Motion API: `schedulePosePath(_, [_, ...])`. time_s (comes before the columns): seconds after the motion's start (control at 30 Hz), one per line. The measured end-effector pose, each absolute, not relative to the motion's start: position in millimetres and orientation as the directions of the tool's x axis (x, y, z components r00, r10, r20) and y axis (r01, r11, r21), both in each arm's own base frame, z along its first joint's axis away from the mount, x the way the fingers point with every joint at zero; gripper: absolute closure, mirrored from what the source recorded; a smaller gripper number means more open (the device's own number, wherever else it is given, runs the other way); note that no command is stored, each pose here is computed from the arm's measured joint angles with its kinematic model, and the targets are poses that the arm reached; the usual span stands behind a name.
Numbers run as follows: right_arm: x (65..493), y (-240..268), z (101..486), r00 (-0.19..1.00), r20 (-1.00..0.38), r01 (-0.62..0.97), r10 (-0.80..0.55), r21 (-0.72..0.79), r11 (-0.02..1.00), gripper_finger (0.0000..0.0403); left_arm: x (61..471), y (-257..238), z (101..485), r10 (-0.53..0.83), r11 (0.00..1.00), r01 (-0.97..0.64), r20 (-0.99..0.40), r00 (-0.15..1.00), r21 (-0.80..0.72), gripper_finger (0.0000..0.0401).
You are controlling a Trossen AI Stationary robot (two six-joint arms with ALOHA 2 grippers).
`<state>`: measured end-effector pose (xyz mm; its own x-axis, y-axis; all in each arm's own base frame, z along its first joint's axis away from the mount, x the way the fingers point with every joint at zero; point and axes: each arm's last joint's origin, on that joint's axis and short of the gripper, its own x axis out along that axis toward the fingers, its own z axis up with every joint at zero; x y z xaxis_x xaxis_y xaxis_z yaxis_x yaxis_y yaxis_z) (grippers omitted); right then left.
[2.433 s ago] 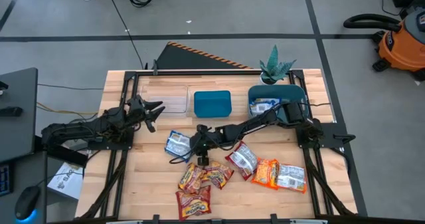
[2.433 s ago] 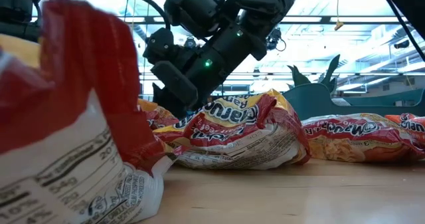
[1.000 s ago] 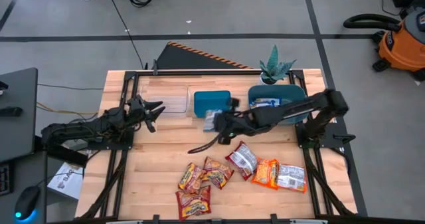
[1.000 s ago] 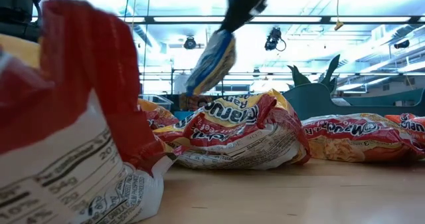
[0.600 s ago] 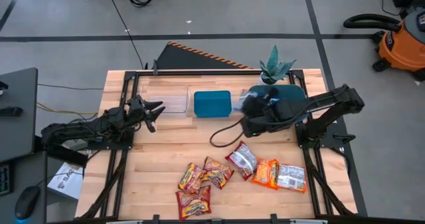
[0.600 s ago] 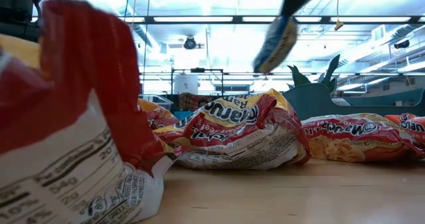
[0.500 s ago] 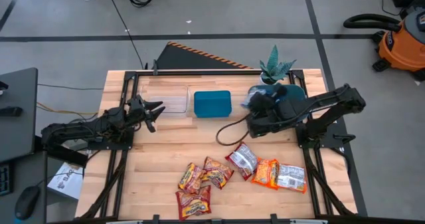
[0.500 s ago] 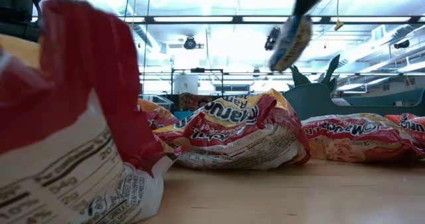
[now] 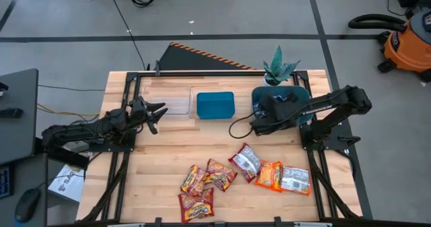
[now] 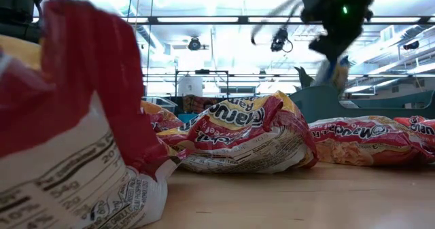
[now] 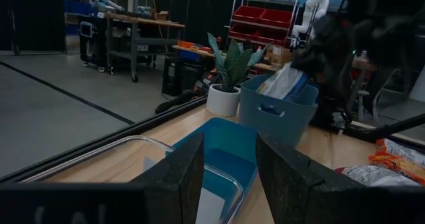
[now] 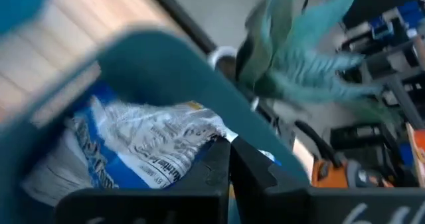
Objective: Sort Maruchan noodles
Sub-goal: Put the blue noodle pack into the green bin, then put the orange noodle pack into the transparent bin
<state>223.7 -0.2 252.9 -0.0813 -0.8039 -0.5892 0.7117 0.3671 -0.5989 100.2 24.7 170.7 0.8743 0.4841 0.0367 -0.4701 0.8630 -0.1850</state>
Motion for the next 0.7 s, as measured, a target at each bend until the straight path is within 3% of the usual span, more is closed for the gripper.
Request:
schedulePosePath(0.2, [217,-9,227,-0.161,-0.672,0.704,-0.723,-0.591,0.393,0.0349,100,25,171,0.480,0.865,-0.466,0.037,0.876,-0.189,0.0259])
schedulePosePath(0.33, [215,-8,236,-0.164,-0.737,0.682,-0.655,-0.565,0.465,0.0319,102,20,171,0.308,0.936,-0.295,0.040,0.951,-0.194,0.0259])
schedulePosePath(0.47, [212,-4,259,-0.060,-0.776,0.686,-0.627,-0.488,0.539,0.0295,103,15,174,0.139,0.981,-0.127,0.072,0.988,-0.149,0.0259])
schedulePosePath(0.7, [197,9,299,0.208,-0.702,0.704,-0.681,-0.376,0.602,0.0283,103,15,178,0.136,0.982,-0.118,0.115,0.984,-0.144,0.0259])
